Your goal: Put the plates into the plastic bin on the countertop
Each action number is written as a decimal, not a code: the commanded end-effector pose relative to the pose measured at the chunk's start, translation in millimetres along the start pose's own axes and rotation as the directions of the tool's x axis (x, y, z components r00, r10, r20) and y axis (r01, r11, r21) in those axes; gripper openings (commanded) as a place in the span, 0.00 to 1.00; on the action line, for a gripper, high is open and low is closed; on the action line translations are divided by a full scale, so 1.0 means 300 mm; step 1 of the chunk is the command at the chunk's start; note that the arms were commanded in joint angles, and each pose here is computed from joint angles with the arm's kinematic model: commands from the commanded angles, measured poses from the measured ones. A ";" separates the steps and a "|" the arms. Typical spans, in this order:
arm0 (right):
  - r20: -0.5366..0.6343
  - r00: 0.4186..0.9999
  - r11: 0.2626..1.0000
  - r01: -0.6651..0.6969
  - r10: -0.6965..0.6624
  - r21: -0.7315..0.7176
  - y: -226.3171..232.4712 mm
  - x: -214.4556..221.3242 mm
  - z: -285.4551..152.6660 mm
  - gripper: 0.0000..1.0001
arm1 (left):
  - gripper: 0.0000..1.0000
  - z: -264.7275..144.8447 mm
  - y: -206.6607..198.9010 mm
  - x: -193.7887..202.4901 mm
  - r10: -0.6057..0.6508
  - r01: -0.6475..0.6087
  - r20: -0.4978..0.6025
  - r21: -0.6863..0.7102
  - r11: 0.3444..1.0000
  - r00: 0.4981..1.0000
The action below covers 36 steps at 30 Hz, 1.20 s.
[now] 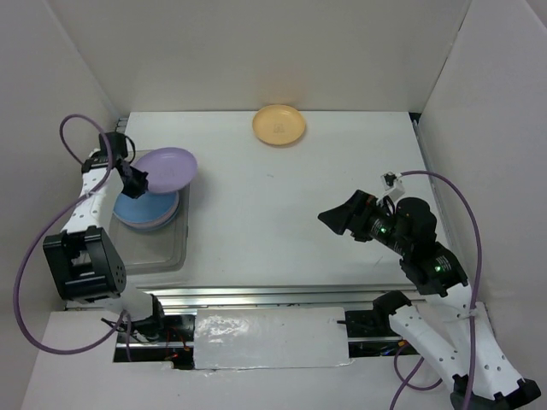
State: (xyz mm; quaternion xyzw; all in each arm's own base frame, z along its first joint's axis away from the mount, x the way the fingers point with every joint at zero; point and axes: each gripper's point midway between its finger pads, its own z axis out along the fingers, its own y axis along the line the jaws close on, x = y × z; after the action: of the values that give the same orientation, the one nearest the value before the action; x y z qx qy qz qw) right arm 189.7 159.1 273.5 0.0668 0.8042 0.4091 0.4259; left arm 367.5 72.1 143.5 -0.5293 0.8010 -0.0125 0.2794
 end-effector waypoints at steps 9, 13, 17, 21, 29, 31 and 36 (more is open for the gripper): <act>-0.004 1.000 0.999 0.013 -0.014 -0.051 0.040 0.001 0.019 1.00 | 0.00 -0.067 0.222 -0.160 -0.053 0.054 0.081 -0.013 0.998 0.995; -0.013 1.000 0.998 0.010 -0.010 -0.059 0.049 0.010 0.031 1.00 | 0.00 -0.031 0.264 -0.154 -0.051 0.052 0.058 -0.008 0.999 0.997; -0.015 1.000 0.998 0.013 -0.014 -0.068 0.065 0.012 0.036 1.00 | 0.53 -0.034 0.278 -0.144 -0.049 0.049 0.030 -0.014 0.999 0.998; -0.024 0.999 0.998 0.024 -0.025 -0.051 0.062 0.018 0.054 1.00 | 0.99 -0.206 0.251 -0.203 -0.037 0.026 0.155 0.070 0.997 0.987; -0.002 1.000 1.000 0.018 -0.018 -0.008 0.029 0.005 0.125 1.00 | 0.99 -0.493 0.050 -0.160 0.093 -0.176 0.252 0.329 0.928 0.963; 0.021 1.000 0.998 0.018 -0.019 0.068 -0.017 -0.026 0.188 1.00 | 0.99 -0.523 -0.001 -0.091 0.173 -0.253 0.226 0.395 0.883 0.959; 0.051 0.999 0.966 -0.017 0.004 0.259 -0.159 -0.119 0.332 1.00 | 0.99 -0.524 -0.142 0.135 0.391 -0.412 0.160 0.541 0.733 0.906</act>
State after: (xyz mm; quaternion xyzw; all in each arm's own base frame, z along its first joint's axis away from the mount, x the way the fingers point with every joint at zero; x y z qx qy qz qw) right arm 255.3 183.3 228.0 0.1023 0.8489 0.3381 0.3931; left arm 309.8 19.8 286.0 -0.3221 0.8185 -0.1299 0.4577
